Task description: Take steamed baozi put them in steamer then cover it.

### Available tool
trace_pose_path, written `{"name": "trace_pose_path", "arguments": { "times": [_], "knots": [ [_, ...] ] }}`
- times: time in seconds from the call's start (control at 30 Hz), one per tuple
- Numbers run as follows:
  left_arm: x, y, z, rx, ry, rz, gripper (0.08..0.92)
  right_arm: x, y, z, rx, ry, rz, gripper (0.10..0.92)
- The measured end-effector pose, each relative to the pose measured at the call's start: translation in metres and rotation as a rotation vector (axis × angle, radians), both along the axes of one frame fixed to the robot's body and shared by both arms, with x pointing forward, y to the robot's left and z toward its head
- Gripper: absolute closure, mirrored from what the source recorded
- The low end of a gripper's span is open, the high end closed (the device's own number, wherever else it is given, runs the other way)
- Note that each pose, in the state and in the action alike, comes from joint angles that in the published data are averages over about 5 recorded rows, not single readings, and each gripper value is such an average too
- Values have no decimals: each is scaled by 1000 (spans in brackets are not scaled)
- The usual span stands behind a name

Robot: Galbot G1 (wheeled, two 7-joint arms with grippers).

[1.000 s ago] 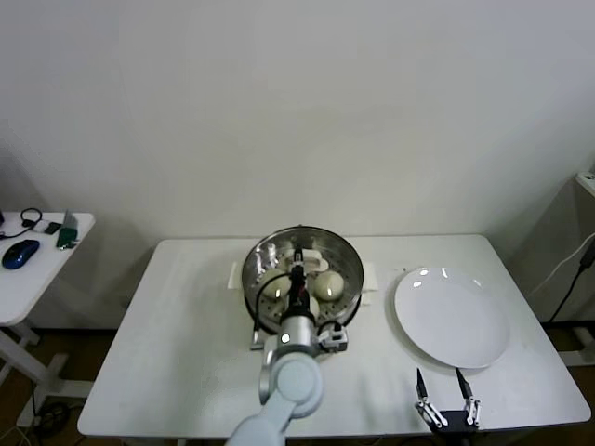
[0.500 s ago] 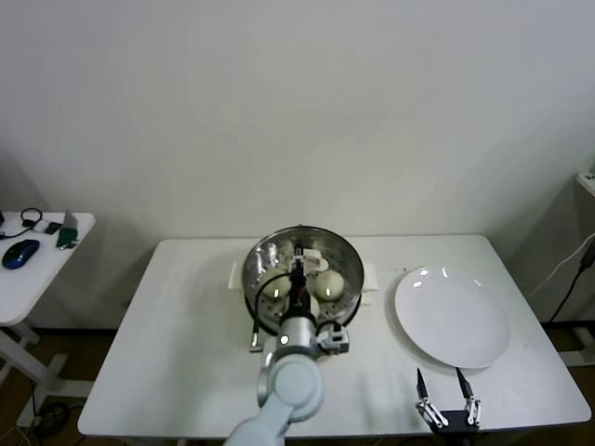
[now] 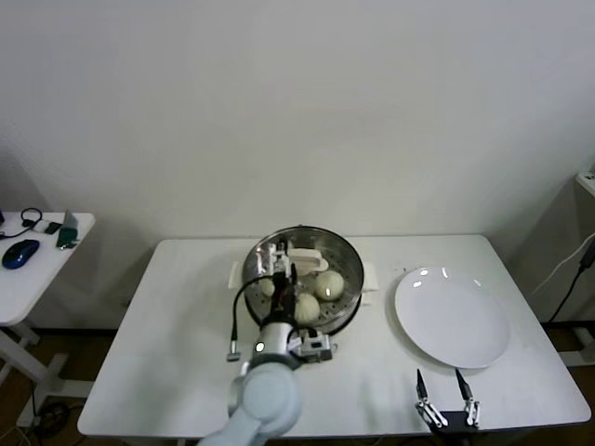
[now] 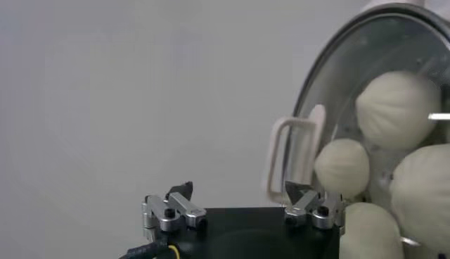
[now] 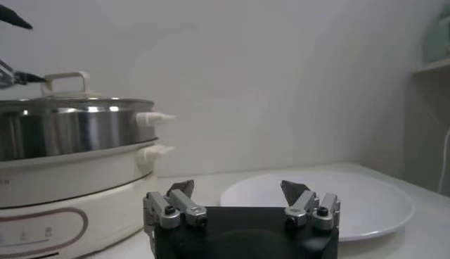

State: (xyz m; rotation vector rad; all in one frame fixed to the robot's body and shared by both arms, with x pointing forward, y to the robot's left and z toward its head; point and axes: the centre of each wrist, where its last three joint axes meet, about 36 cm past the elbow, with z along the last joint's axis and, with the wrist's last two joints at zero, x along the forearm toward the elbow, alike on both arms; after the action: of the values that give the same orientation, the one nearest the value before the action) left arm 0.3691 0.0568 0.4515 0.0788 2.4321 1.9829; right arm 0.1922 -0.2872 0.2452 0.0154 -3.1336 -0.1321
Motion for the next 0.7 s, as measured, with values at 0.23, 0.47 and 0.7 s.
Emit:
{"name": "trace_pose_path", "arguments": {
  "times": [0.23,0.47,0.7],
  "knots": [
    [-10,43,7,-207,-31,-63,177,4,2,7,-2,2,-17,200],
    [-14,102,11,-521,-83,-56,177,12,9,14,-5,-11,-16,200],
    [-23,178,-7,-843,-48,14,177,17,10,17,-20,-7,-5,200]
  ]
}}
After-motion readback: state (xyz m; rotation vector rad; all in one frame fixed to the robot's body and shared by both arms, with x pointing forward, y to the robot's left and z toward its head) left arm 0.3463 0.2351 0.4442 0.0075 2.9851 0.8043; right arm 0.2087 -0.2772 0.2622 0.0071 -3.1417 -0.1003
